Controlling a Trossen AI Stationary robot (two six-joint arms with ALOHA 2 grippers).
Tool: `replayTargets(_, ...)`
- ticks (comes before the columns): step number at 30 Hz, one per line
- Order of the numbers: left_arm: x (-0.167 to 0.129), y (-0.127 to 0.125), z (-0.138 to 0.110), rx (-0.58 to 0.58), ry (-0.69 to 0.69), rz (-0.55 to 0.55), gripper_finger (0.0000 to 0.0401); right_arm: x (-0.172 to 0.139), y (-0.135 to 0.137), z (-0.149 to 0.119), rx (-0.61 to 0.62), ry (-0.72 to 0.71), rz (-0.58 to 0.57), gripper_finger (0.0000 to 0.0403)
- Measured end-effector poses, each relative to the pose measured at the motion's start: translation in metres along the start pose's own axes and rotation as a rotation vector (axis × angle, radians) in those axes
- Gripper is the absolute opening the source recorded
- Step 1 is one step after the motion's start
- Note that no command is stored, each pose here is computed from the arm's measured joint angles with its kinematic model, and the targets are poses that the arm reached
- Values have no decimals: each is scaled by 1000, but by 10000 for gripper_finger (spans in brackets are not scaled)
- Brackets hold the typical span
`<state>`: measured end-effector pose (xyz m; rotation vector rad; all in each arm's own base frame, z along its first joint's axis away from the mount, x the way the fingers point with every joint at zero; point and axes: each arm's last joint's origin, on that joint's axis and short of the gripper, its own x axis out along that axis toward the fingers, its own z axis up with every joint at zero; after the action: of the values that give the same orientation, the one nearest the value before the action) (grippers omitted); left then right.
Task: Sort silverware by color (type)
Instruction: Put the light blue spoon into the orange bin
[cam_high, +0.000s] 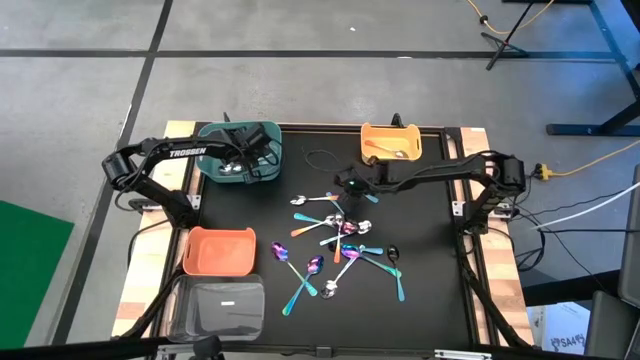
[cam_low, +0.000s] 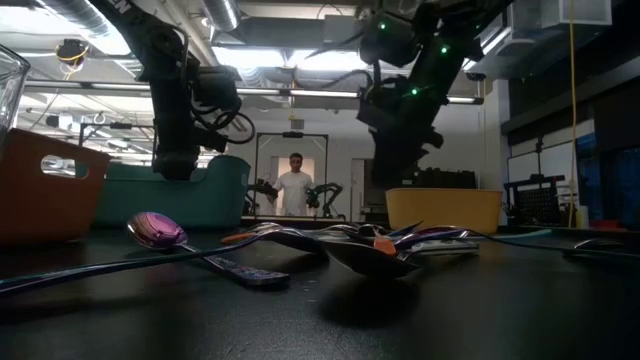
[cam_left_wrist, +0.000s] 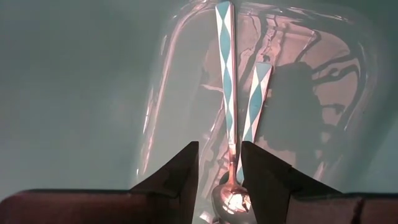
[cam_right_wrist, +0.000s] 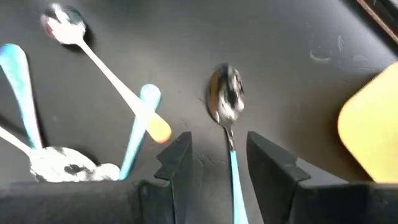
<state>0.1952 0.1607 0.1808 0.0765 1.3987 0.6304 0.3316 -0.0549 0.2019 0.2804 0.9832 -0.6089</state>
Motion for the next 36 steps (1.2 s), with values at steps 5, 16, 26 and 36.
replayTargets(5,0,0,0,-1,-1,0,114,15,-2,-5,-7,57,-31,138)
replayTargets(16,0,-1,1,0,-10,-13,114,51,-15,-9,25,157,-50,138)
replayTargets(26,0,-1,1,1,-13,-21,114,59,-22,-10,43,190,-48,138)
replayTargets(36,0,-1,1,1,-13,-21,114,70,-20,-13,42,228,-23,138)
